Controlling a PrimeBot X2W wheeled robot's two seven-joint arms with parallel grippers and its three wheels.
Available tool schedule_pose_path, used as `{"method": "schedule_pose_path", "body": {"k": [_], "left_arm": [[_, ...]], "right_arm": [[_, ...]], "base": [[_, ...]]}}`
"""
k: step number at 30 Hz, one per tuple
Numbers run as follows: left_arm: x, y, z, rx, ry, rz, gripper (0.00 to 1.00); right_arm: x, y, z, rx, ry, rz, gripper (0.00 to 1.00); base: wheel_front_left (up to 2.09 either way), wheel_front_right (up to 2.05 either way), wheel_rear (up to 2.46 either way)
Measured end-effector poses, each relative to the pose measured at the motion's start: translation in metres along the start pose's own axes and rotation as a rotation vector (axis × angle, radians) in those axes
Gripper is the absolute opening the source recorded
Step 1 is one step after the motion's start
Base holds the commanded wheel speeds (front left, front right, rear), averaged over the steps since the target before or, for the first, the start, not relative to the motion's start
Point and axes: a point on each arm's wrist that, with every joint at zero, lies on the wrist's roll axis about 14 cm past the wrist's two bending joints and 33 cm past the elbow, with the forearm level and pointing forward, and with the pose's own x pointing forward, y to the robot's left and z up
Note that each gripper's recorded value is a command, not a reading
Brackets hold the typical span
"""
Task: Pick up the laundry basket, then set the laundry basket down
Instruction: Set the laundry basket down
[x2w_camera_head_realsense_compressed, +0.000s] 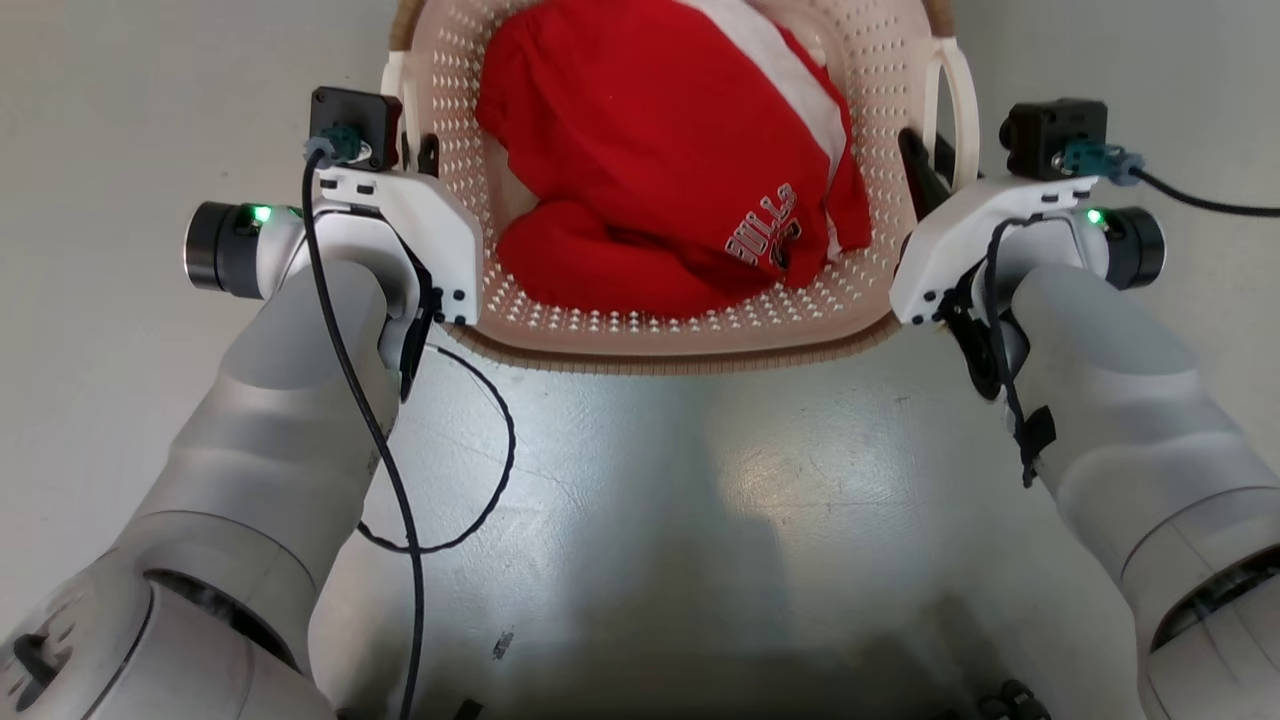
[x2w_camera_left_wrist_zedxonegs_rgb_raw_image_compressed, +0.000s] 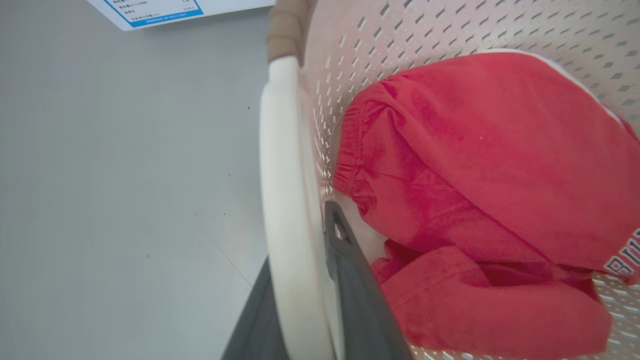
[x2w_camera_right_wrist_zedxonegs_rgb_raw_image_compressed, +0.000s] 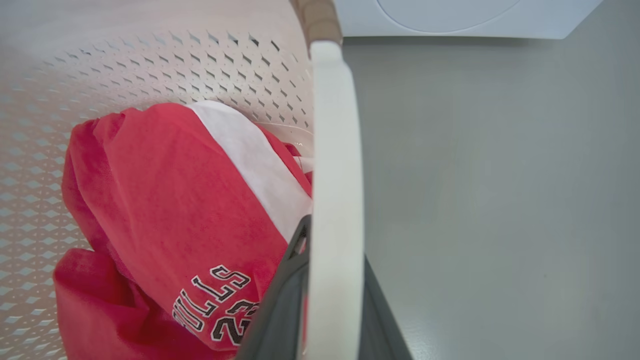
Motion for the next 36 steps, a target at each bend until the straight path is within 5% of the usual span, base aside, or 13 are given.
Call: {"method": "schedule_pose_path", "body": {"k": [36], "left_arm": [[0.017, 0.004, -0.001, 0.021, -0.007, -0.005, 0.00]], "right_arm": [[0.010, -0.009, -0.005, 0.025, -0.006, -0.023, 0.00]], "base": [[0.00, 0.00, 0.00]]}}
